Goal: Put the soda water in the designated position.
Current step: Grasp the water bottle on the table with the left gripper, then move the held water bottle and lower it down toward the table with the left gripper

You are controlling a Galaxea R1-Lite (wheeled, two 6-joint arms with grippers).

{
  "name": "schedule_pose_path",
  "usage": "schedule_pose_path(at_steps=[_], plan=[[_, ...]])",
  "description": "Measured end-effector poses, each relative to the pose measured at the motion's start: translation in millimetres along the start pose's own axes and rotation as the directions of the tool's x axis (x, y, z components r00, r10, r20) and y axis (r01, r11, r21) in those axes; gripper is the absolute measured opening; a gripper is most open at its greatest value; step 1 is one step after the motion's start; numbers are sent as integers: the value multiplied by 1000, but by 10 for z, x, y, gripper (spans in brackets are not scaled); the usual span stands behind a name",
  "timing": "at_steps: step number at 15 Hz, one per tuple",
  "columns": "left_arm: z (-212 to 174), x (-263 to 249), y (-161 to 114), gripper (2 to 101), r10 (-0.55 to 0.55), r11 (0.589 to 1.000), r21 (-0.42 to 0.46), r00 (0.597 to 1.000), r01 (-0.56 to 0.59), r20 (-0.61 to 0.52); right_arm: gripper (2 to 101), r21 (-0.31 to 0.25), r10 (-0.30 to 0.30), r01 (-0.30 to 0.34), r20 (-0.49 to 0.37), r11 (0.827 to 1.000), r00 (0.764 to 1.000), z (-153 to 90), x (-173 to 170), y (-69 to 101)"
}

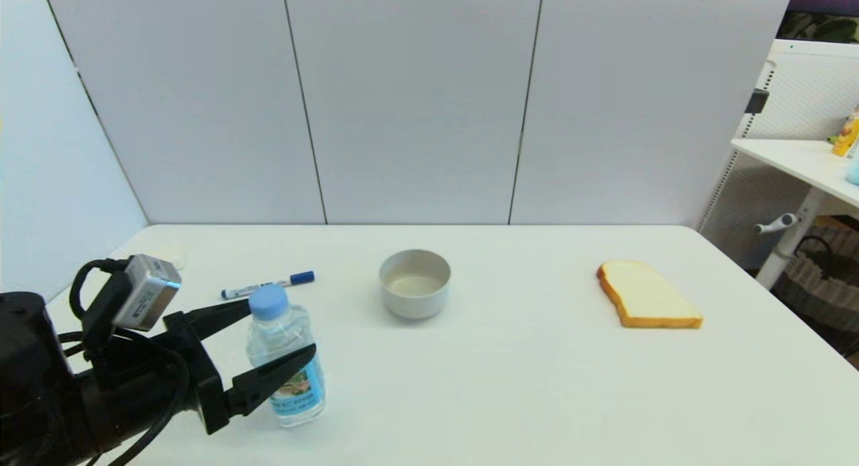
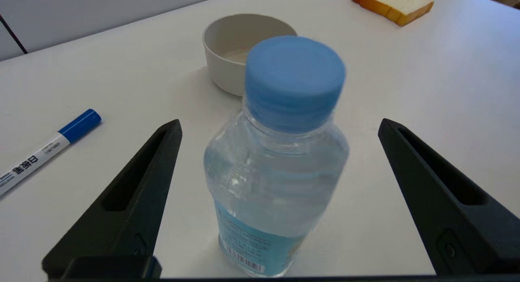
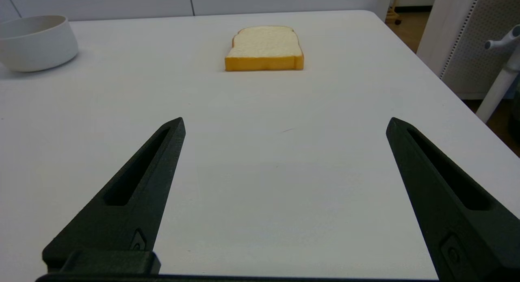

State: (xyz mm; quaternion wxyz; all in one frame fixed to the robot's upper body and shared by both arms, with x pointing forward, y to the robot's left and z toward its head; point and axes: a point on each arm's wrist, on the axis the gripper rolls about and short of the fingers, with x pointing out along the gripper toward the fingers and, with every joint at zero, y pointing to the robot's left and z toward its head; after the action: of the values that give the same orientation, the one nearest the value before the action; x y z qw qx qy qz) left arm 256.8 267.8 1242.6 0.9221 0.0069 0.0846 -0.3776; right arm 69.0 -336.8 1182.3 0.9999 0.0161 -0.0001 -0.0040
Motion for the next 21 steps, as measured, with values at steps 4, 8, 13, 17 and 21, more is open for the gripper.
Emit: schedule_pose_path(at_steps=[4, 8, 13, 17, 21], plan=[[-60, 142, 68, 978, -1, 1000, -5, 1000, 1, -15, 980, 0, 0, 0, 0, 1000, 1000, 0, 0, 0], [-82, 224, 106, 889, -1, 1000, -6, 1000, 1, -20, 980, 0, 1, -1, 0, 1000, 1000, 0, 0, 0], [-99, 262, 123, 583, -2, 1000, -6, 1000, 2, -27, 980, 0, 0, 0, 0, 1000, 1000, 0, 0, 0], [-92, 276, 129, 581, -3, 1000, 5, 1000, 3, -27, 980, 0, 0, 0, 0, 1000, 1000, 0, 0, 0], [182, 373, 136, 581, -25, 998, 58, 997, 21, 71, 980, 0, 0, 0, 0, 1000, 1000, 0, 0, 0]])
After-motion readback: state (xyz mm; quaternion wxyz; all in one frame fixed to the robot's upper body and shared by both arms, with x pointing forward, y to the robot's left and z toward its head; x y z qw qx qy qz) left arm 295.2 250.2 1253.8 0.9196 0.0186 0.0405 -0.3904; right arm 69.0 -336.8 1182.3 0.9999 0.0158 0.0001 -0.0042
